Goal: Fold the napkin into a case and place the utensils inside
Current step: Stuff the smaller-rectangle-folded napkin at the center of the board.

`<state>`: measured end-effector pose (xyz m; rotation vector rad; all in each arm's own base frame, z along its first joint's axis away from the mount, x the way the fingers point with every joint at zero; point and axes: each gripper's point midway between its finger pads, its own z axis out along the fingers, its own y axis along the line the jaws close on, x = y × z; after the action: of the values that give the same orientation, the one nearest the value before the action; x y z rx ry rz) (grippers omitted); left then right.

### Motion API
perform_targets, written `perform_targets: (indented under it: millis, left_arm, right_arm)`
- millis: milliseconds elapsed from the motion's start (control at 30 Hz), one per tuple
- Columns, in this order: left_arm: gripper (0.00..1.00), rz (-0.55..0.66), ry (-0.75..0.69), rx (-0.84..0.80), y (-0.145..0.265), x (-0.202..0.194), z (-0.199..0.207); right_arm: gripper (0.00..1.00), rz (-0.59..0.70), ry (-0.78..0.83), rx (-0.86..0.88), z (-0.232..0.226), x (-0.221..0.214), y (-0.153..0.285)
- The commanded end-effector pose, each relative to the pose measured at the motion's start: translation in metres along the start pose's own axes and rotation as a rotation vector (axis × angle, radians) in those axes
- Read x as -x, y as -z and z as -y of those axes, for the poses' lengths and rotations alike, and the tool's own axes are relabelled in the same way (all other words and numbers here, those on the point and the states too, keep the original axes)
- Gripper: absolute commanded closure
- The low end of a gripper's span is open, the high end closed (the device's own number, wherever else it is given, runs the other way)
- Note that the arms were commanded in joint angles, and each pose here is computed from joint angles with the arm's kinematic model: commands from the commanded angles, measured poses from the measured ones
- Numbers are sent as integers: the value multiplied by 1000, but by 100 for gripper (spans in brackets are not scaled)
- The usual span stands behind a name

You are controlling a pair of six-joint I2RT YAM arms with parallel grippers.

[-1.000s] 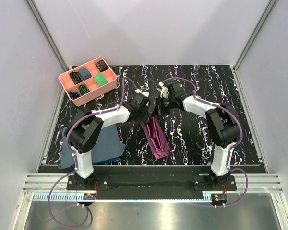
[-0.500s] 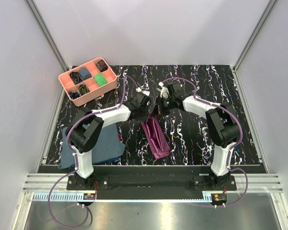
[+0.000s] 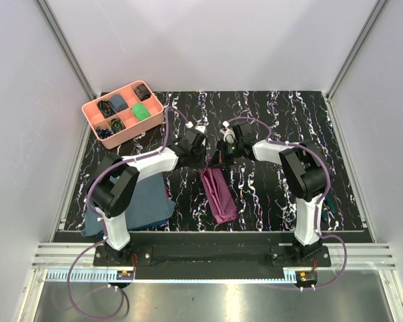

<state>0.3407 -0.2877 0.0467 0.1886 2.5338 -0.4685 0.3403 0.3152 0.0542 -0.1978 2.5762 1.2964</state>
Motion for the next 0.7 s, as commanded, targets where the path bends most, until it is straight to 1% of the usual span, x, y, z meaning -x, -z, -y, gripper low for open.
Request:
perform_targets:
  millis: [0, 100, 167, 300, 400, 433, 467, 500, 567, 633, 667]
  left_arm:
    - [100, 116, 54, -106, 24, 32, 21]
    - [100, 115, 77, -146, 26, 31, 28]
    - [100, 92, 101, -179, 24, 24, 33]
    - [100, 87, 129, -209, 23, 19, 37]
    - [100, 90, 146, -216, 22, 17, 36]
    - [100, 85, 150, -211, 22, 16, 33]
    - [100, 84, 153, -207, 22, 16, 31]
    - [100, 96, 163, -205, 22, 21, 27]
    - [100, 99, 178, -216, 22, 24, 26]
    - [100, 98, 179, -216, 22, 25, 25]
    - [100, 96, 179, -215, 23, 26, 25]
  right_arm:
    - [100, 30, -34, 80, -12, 5, -11]
    - [100, 65, -70, 78, -9, 7, -15]
    - [100, 85, -86, 78, -8, 9, -18]
    - [100, 74, -112, 71, -2, 3, -32]
    - [100, 34, -81, 44, -5, -9, -45]
    - [100, 26, -45, 36, -3, -10, -45]
    - [100, 3, -49, 5, 2, -15, -43]
    - [100, 10, -31, -17, 3, -14, -41]
    - [100, -21, -10, -27, 6, -22, -39]
    - [99, -19, 18, -32, 3, -21, -32]
    - [97, -22, 16, -39, 4, -24, -29]
